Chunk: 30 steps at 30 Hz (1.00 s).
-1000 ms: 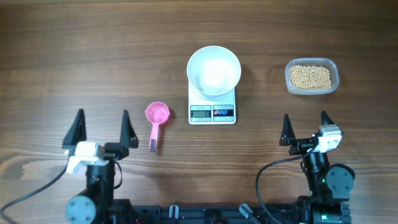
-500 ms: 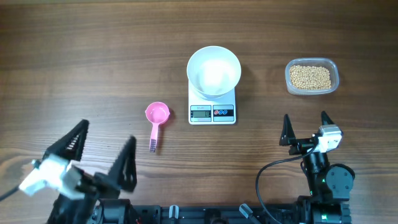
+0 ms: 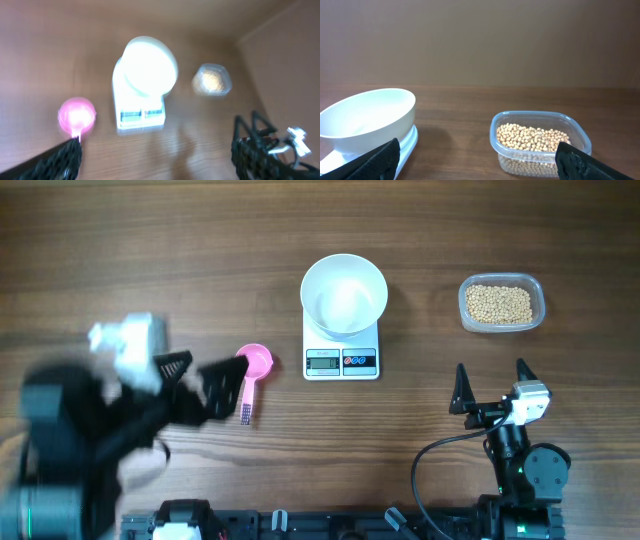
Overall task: Scoop item into bowl and weigh 150g on scale
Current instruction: 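Open the left gripper and move it toward the pink scoop handle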
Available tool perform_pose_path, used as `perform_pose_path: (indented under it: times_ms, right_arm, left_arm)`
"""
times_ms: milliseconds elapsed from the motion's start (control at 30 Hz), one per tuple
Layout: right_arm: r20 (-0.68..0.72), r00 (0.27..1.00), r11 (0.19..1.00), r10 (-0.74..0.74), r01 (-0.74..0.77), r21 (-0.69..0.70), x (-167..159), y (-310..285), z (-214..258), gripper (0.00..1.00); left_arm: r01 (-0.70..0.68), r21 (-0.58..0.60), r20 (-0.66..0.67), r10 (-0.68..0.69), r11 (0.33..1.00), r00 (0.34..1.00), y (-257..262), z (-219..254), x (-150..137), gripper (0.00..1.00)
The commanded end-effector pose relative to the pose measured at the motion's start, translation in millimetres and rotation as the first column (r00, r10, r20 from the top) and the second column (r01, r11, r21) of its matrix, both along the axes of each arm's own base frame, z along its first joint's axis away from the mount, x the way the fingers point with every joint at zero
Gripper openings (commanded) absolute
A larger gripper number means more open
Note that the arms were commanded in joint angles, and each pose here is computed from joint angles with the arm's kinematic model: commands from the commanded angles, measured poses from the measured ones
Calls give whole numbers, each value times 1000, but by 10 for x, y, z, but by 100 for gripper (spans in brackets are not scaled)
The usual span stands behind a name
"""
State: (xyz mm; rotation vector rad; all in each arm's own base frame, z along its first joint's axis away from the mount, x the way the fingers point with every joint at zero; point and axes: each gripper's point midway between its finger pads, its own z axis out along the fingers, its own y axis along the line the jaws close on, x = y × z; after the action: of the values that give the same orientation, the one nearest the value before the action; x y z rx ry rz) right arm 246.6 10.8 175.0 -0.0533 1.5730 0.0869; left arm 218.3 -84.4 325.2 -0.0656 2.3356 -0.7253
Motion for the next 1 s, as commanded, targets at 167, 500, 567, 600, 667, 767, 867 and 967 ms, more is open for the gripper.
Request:
perform_pose_path:
  times_ms: [167, 500, 567, 600, 667, 767, 867, 967]
  right_arm:
    - [10, 1000, 1000, -6, 6, 5, -3, -5, 18, 100]
    - [10, 1000, 1000, -6, 6, 5, -3, -5, 18, 100]
    - [10, 1000, 1000, -6, 6, 5, -3, -5, 18, 100]
    - [10, 1000, 1000, -6, 6, 5, -3, -5, 18, 100]
    - [10, 1000, 1000, -6, 6, 5, -3, -5, 18, 100]
    - [10, 1000, 1000, -6, 6, 5, -3, -5, 18, 99]
    - [10, 1000, 1000, -6, 6, 5, -3, -5, 18, 100]
    - [10, 1000, 1000, -6, 6, 5, -3, -5, 18, 100]
  left_arm:
    - [-22, 24, -620, 33, 999, 784, 39, -848, 473, 100]
    - [-114, 282, -787, 297, 953, 540, 433, -1353, 275, 100]
    - [-118, 274, -783, 292, 955, 548, 421, -1328, 200, 100]
    - [-123, 272, -773, 293, 954, 563, 422, -1309, 138, 100]
    - [-135, 265, -749, 292, 955, 595, 420, -1286, 5, 100]
    - [-158, 251, -717, 293, 955, 633, 410, -1299, -196, 100]
    - [-234, 235, -673, 331, 944, 661, 411, -1342, -260, 100]
    - [-276, 218, -641, 350, 936, 683, 410, -1394, -244, 100]
